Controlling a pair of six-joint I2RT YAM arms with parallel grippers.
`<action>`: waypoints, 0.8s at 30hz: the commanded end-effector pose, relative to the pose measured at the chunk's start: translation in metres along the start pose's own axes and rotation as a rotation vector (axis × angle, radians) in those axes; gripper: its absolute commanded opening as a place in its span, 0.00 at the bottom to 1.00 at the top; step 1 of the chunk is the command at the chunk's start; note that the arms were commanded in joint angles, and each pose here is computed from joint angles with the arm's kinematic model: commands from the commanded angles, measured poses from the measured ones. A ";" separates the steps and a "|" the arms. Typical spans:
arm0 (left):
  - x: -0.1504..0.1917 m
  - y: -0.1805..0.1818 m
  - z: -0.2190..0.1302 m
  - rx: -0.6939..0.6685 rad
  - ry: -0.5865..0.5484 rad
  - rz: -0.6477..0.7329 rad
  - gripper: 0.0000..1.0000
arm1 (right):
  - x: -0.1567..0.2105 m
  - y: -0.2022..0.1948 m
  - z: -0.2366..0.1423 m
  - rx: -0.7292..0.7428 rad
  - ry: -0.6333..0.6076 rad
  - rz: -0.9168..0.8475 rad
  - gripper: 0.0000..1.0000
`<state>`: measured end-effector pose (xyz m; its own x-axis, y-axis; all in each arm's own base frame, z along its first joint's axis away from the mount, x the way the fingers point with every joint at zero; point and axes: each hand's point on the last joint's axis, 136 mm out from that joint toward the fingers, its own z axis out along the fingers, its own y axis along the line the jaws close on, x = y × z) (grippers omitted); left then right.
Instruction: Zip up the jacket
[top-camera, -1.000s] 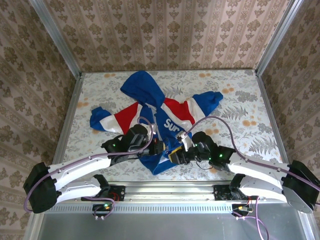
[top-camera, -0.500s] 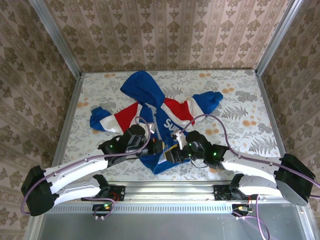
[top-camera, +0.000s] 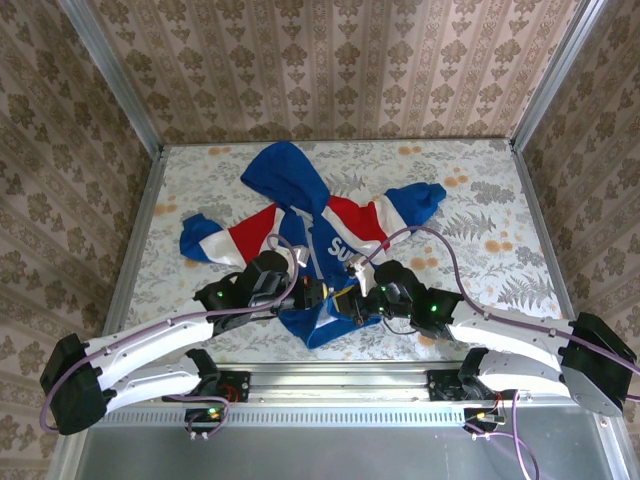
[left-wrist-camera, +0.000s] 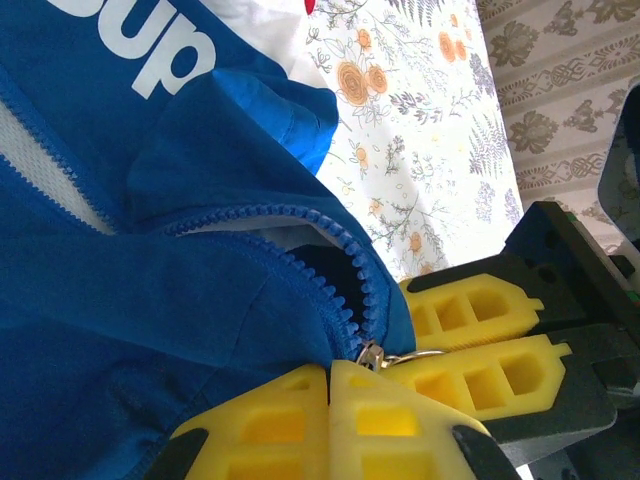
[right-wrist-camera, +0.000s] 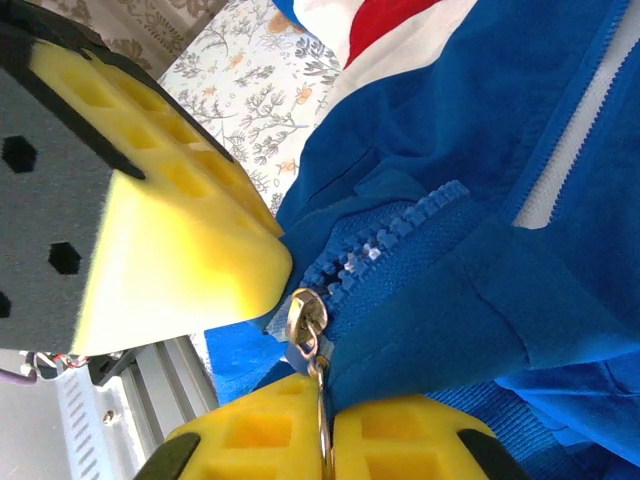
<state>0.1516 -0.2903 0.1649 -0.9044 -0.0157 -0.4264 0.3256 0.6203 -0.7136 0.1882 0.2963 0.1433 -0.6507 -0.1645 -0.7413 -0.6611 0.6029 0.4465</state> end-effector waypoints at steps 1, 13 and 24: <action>0.006 0.007 -0.003 -0.016 0.014 0.001 0.00 | 0.003 -0.009 -0.003 0.049 0.000 -0.026 0.03; 0.017 0.014 -0.009 -0.048 0.044 0.033 0.00 | 0.011 -0.009 -0.011 0.084 0.124 -0.123 0.08; 0.032 0.021 -0.004 -0.102 0.112 0.077 0.00 | 0.029 -0.008 -0.013 0.091 0.389 -0.278 0.09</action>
<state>0.1339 -0.2857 0.1522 -0.9008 0.0678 -0.4289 0.3689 0.6405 -0.6736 0.1755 0.2924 0.1362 -0.5704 -0.5033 -0.6491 -0.7866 0.5620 0.2556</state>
